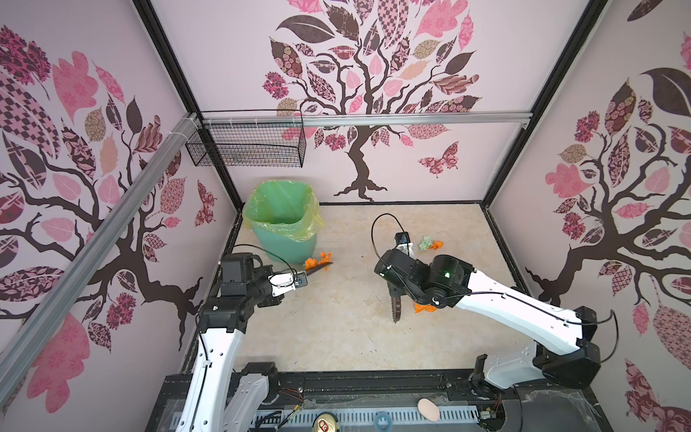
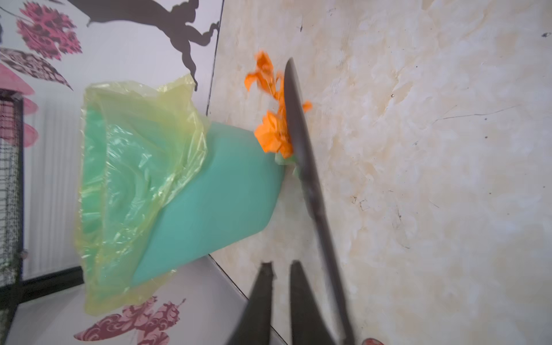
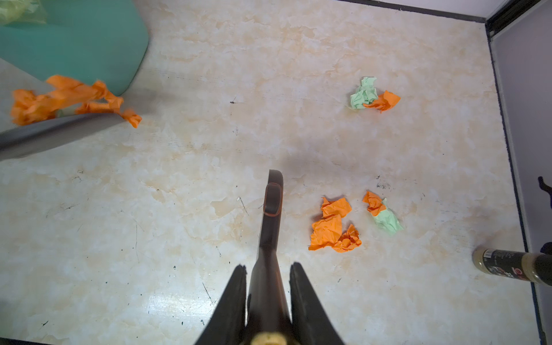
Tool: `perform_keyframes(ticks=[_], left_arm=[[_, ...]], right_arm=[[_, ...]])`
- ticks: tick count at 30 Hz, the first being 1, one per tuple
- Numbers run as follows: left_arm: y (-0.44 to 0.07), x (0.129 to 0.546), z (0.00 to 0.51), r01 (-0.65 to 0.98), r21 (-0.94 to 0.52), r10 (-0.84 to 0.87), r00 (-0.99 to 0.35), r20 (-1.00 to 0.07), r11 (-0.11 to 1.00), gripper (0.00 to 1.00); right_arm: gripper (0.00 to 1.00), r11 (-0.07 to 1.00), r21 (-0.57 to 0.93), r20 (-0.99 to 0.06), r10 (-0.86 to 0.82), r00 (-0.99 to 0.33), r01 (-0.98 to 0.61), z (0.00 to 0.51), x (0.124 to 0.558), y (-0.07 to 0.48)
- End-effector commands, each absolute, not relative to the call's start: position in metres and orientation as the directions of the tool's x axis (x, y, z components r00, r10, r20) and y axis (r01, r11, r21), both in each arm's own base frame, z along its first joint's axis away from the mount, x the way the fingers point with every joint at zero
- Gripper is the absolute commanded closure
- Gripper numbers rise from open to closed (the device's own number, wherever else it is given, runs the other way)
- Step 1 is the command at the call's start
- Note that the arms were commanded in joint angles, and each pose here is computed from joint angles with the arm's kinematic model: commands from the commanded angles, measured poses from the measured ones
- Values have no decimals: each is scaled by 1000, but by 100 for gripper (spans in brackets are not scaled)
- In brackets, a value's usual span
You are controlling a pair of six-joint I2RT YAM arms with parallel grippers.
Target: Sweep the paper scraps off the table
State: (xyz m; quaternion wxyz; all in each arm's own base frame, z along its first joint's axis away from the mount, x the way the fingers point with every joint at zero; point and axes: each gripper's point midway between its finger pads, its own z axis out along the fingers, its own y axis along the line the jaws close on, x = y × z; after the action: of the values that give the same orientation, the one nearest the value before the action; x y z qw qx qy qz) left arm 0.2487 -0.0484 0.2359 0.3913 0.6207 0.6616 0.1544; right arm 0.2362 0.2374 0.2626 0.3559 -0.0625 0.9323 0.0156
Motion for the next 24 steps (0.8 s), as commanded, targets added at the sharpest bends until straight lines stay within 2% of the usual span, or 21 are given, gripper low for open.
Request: perform_keyframes(ticks=[1, 5, 10, 14, 18, 20, 24], left_arm=[[-56, 245, 258, 672, 711, 922, 110, -371, 206, 100], [-59, 238, 258, 686, 696, 914, 113, -390, 212, 100], [-48, 232, 241, 700, 691, 935, 95, -340, 181, 100], [-31, 238, 248, 687, 692, 930, 63, -362, 223, 100], [14, 256, 262, 680, 650, 909, -58, -413, 339, 80], [54, 264, 262, 659, 621, 879, -134, -459, 424, 65], [109, 252, 227, 701, 539, 848, -182, -497, 467, 57]], right_arm=[[100, 991, -28, -667, -119, -735, -134, 259, 242, 244], [100, 988, -18, -662, -127, -739, -155, 258, 243, 252], [100, 978, -13, -656, -165, -737, -208, 256, 245, 266], [100, 969, -37, -659, -207, -723, -243, 258, 253, 279], [100, 952, 10, -668, -220, -711, -305, 262, 264, 303], [100, 939, 49, -678, -220, -701, -341, 268, 268, 317], [100, 919, 78, -698, -227, -679, -387, 279, 273, 332]])
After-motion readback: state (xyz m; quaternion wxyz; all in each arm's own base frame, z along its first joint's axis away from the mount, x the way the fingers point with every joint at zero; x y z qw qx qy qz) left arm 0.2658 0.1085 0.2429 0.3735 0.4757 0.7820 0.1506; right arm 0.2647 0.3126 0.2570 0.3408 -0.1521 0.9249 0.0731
